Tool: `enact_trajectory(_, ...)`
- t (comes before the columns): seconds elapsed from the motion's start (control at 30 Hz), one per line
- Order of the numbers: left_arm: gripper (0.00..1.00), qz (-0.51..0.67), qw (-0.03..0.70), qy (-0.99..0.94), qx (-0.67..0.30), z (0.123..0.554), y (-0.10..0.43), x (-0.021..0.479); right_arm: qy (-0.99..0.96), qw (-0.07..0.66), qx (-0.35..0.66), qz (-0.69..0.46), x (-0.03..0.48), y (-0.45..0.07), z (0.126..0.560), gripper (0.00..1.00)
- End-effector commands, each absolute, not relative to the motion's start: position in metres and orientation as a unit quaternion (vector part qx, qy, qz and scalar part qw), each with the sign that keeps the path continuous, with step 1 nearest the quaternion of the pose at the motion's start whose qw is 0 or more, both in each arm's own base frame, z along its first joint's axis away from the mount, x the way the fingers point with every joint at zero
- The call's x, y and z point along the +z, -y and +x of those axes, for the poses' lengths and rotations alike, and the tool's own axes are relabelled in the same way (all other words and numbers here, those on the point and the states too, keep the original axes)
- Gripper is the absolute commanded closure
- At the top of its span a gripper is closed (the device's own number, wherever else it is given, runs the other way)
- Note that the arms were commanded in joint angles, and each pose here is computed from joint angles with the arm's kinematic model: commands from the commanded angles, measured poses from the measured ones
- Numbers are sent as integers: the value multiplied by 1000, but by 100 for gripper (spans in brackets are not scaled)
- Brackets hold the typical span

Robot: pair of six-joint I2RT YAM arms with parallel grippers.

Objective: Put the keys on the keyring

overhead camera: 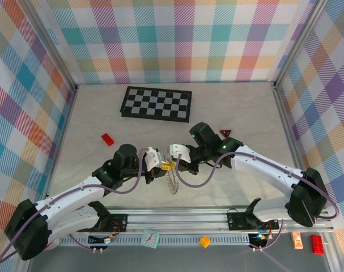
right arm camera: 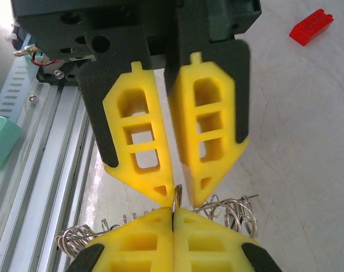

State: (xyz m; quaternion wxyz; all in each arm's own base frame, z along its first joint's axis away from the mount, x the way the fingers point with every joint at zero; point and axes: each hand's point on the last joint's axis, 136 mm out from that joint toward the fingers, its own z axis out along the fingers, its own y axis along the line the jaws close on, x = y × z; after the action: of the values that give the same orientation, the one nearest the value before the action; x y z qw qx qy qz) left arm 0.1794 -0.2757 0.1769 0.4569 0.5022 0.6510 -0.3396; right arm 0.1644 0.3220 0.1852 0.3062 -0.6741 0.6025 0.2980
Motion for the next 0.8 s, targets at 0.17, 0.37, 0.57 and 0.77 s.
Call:
enact_trajectory(0.17,100,516,474,-621,-351,176,285,194,-573,330,350,-664,213,-331,153,99)
enact_trajectory(0.37,100,499,505,-598,-373,173,285,200,-592,363,410,-592,219,-308,171,71)
enact_trajectory(0.57,100,486,522,-582,-391,170,285,205,-591,348,416,-597,205,-308,167,71)
enact_trajectory(0.77,100,480,528,-576,-399,169,285,206,-589,330,433,-597,198,-312,164,73)
